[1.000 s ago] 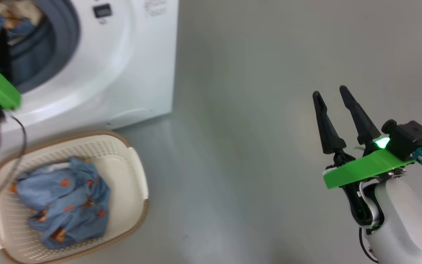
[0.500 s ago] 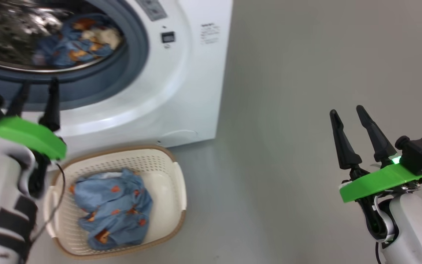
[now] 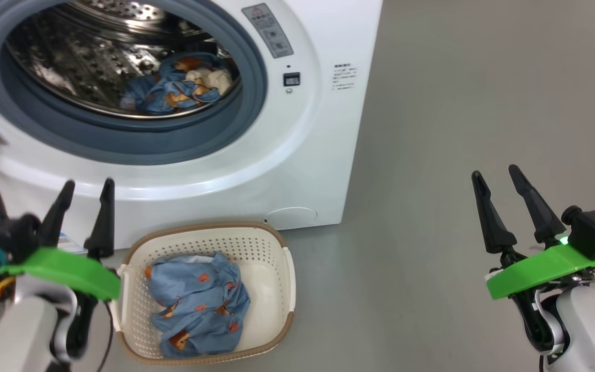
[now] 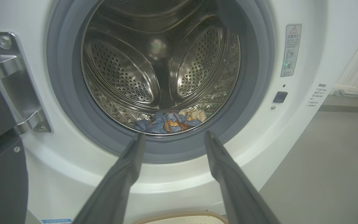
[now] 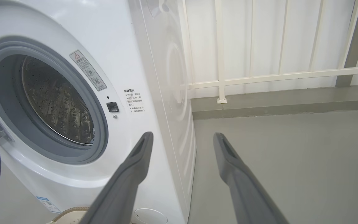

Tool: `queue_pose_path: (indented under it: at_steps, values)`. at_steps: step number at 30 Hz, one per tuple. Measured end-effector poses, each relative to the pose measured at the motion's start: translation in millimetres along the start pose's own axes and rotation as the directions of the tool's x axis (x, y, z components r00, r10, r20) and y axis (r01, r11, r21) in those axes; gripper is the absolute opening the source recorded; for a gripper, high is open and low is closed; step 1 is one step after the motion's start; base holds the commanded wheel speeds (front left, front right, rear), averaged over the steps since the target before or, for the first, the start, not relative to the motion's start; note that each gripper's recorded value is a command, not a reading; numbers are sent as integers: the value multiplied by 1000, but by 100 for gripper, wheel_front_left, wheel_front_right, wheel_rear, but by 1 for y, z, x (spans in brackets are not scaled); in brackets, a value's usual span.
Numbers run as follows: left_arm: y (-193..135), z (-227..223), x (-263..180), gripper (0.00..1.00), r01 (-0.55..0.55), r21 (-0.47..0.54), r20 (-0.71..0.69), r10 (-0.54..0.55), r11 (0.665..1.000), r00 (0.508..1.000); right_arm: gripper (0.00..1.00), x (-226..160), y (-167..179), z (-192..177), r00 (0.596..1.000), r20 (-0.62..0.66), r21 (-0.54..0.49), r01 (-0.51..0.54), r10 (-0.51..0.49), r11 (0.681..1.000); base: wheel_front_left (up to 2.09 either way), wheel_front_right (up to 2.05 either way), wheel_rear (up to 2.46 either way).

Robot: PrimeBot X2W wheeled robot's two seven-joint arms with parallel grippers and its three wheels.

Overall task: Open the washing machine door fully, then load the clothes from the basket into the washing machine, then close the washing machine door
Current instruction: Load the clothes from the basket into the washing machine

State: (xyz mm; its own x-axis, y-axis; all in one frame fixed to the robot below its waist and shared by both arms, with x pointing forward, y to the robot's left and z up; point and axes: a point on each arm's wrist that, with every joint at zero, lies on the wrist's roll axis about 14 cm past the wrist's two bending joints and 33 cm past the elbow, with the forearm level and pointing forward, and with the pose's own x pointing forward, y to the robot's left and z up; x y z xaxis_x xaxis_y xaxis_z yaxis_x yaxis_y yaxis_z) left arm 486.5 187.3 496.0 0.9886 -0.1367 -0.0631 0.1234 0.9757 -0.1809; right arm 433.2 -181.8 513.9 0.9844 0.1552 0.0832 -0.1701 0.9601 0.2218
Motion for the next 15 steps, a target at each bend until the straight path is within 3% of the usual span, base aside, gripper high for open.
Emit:
queue_pose_path:
  at_steps: [15]
  values:
    - [1,0,-43,100,-48,13,47,47,999,998,100,1,6,-2,1000,-8,-7,-25,25,1000,0,0,0]
